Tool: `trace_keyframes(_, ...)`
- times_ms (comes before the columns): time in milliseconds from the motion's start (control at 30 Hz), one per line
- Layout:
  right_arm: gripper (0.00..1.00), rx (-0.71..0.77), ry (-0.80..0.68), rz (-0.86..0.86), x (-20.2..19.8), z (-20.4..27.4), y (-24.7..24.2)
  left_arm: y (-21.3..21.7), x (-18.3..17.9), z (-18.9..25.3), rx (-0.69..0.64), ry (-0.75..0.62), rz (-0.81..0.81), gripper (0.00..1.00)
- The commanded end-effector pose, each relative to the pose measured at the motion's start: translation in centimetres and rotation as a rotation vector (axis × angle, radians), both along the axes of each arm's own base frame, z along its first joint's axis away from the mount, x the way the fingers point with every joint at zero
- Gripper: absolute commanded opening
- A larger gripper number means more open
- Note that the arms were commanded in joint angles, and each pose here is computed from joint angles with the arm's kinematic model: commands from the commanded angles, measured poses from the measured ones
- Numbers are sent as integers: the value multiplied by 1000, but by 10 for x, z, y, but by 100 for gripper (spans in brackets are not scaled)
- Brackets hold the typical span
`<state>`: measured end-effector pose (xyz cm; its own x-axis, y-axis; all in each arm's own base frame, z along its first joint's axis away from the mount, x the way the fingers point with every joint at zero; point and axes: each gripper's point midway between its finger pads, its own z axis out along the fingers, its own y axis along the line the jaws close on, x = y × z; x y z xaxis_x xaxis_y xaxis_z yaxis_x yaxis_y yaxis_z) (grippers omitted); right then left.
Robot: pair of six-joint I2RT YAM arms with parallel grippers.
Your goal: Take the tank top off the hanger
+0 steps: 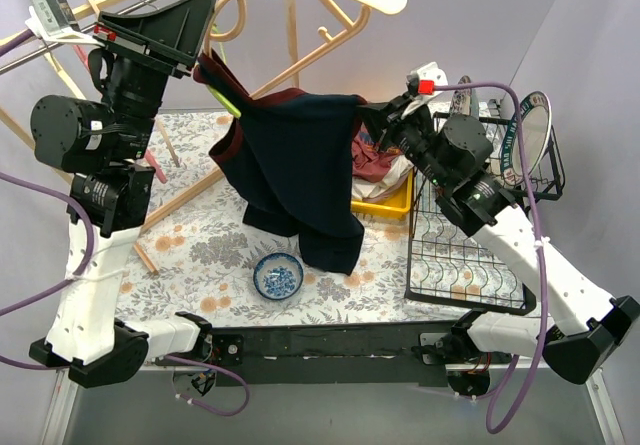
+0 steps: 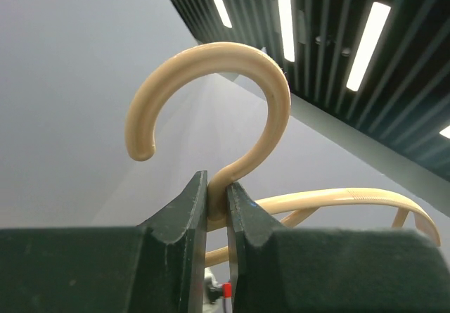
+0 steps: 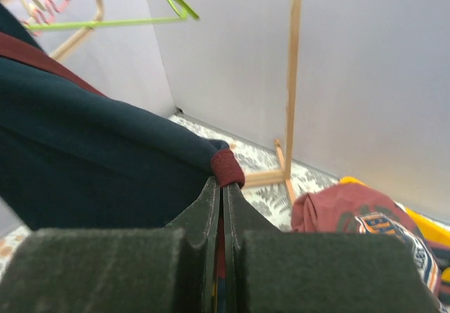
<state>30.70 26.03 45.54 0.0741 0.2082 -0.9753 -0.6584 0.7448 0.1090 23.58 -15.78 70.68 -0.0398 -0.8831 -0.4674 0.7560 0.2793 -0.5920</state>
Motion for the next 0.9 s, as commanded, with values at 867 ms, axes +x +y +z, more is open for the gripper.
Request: trace_keyframes(867,1,-18,-41,147,-6,29,26,-2,15,26,-61,-109,22,0)
